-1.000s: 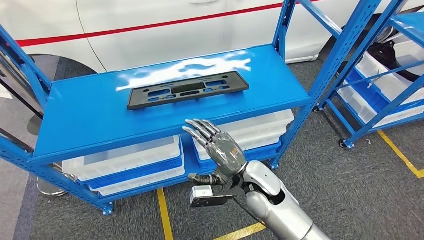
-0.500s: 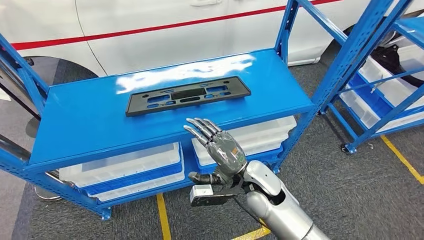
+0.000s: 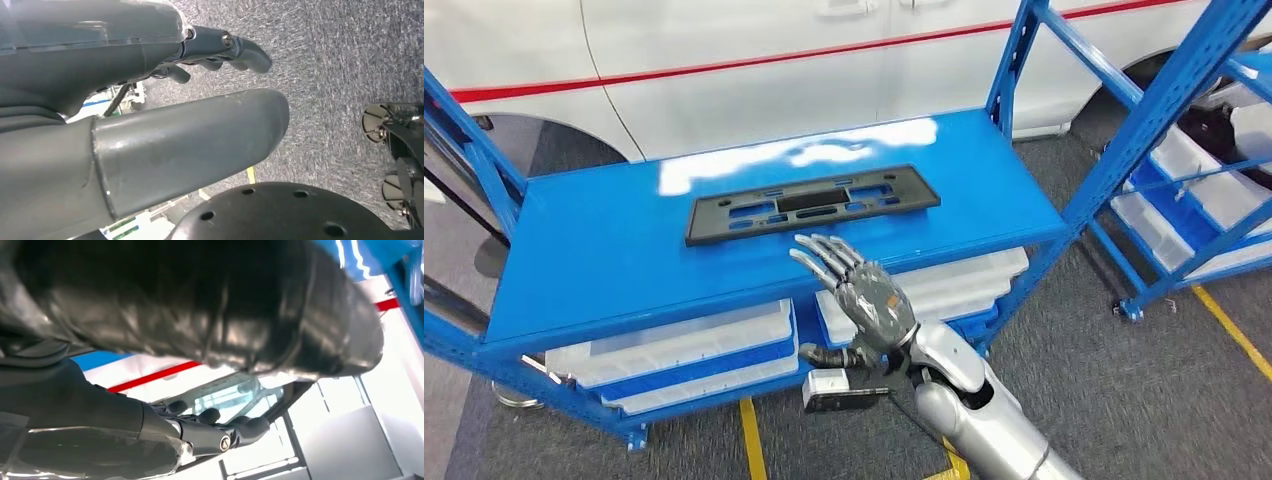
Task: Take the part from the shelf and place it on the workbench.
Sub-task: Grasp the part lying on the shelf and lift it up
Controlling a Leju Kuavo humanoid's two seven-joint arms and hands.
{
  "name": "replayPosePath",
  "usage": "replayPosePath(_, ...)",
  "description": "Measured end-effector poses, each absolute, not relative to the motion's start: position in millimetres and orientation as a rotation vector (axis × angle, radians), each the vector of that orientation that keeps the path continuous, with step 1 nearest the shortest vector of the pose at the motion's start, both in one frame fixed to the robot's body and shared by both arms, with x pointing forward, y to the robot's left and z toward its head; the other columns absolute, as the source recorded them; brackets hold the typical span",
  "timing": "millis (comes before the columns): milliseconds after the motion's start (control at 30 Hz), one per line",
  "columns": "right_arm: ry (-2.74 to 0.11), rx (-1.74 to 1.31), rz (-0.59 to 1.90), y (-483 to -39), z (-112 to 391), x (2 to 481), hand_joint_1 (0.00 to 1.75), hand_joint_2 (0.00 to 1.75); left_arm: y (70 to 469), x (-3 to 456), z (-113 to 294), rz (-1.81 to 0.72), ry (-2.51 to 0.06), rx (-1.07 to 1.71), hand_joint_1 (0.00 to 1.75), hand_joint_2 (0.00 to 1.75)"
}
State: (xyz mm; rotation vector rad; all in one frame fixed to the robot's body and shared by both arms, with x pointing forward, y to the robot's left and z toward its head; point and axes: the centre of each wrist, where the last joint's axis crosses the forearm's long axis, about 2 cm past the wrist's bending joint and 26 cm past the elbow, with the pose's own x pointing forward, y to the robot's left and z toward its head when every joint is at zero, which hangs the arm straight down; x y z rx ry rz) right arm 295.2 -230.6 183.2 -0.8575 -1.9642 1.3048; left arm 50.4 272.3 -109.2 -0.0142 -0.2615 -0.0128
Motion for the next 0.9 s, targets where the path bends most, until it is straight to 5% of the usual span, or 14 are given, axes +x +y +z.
replayPosePath(867,-1.975,-0.928,1.353,-224,217,341,0.00,0.00,276,52,-109,-0.055,-0.265,-0.015,0.00,0.00)
replayPosePath(900,-1.971,-0.933,1.354,-224,218,342,0.00,0.44,275,52,-109,-0.054,-0.264,-0.017,0.00,0.00)
